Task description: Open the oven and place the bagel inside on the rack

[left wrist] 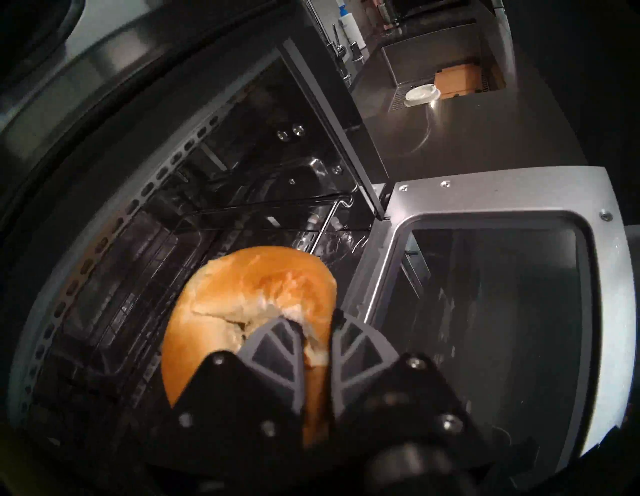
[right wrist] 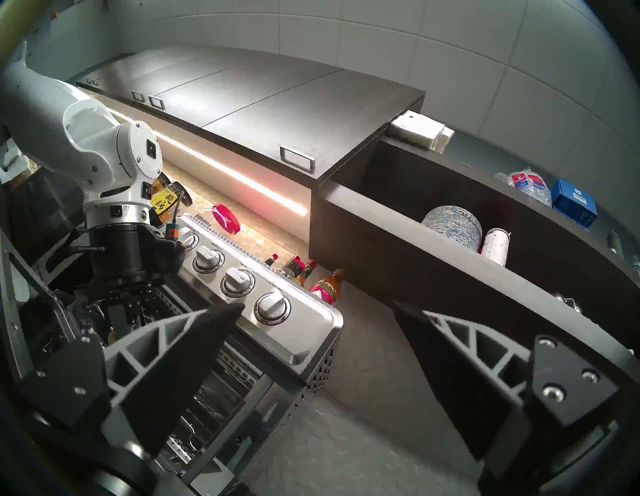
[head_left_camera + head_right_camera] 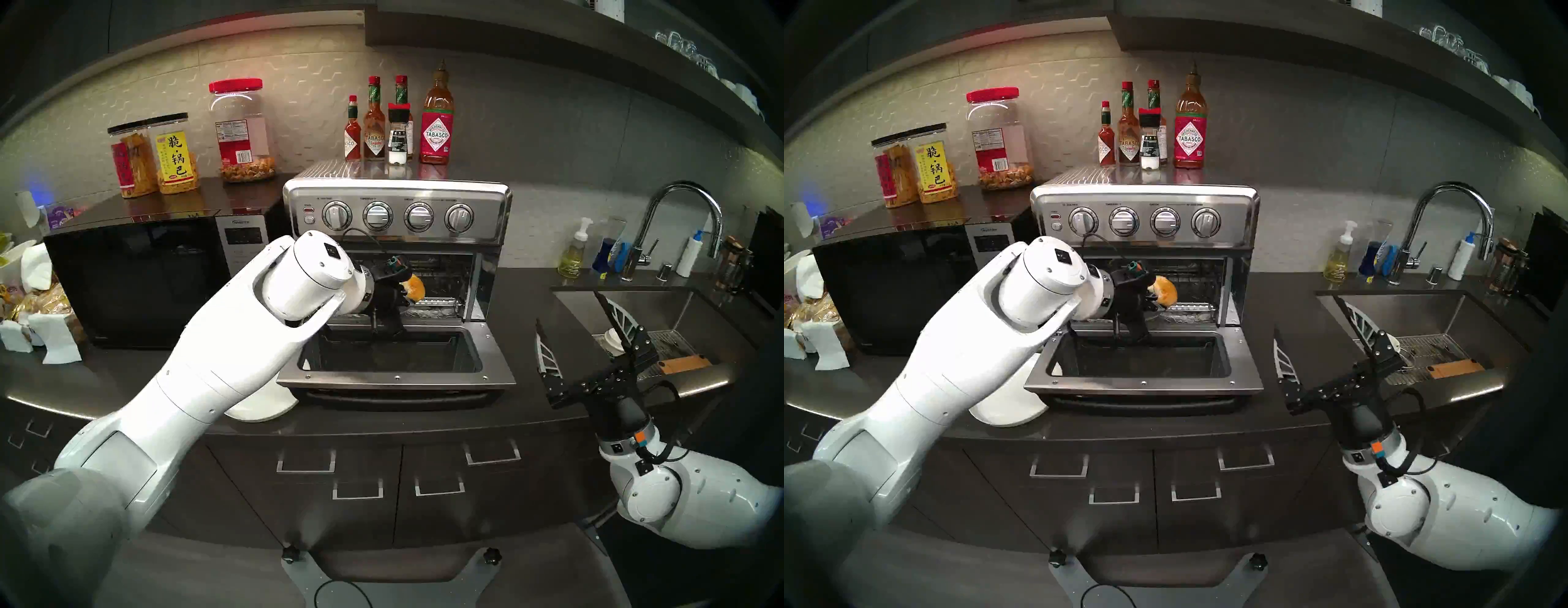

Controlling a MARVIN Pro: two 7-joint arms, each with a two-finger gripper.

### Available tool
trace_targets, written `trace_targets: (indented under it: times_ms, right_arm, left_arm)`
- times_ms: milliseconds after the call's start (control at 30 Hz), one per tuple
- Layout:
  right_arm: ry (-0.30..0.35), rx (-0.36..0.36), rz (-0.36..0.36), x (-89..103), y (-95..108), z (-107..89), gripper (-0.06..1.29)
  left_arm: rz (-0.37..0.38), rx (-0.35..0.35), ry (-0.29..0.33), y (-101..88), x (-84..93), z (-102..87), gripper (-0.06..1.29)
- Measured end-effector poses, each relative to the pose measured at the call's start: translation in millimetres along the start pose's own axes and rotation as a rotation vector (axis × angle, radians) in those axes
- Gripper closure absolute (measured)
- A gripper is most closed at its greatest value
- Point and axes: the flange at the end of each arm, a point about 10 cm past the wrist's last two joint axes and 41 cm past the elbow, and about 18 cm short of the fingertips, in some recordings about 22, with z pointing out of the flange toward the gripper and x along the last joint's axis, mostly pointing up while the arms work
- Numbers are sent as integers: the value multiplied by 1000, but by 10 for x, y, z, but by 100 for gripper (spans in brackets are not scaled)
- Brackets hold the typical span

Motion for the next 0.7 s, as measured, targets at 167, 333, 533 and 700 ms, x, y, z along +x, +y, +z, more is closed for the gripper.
trace_targets:
  times_ms: [167,333,533,700]
  right_arm:
    - [0,0,0,0,0,0,-1]
    - [0,0,0,0,0,0,-1]
    - [0,0,0,0,0,1,-1]
    - [0,0,0,0,0,1,-1]
  left_arm:
    - [0,18,-9,-61,-5,-74,114]
    - [-1,52,-16,-145,-49,-112,114]
    - [-10,91,-20,-254,-129,-88,114]
    - [-17,108,-25,-302,-199,-19,114]
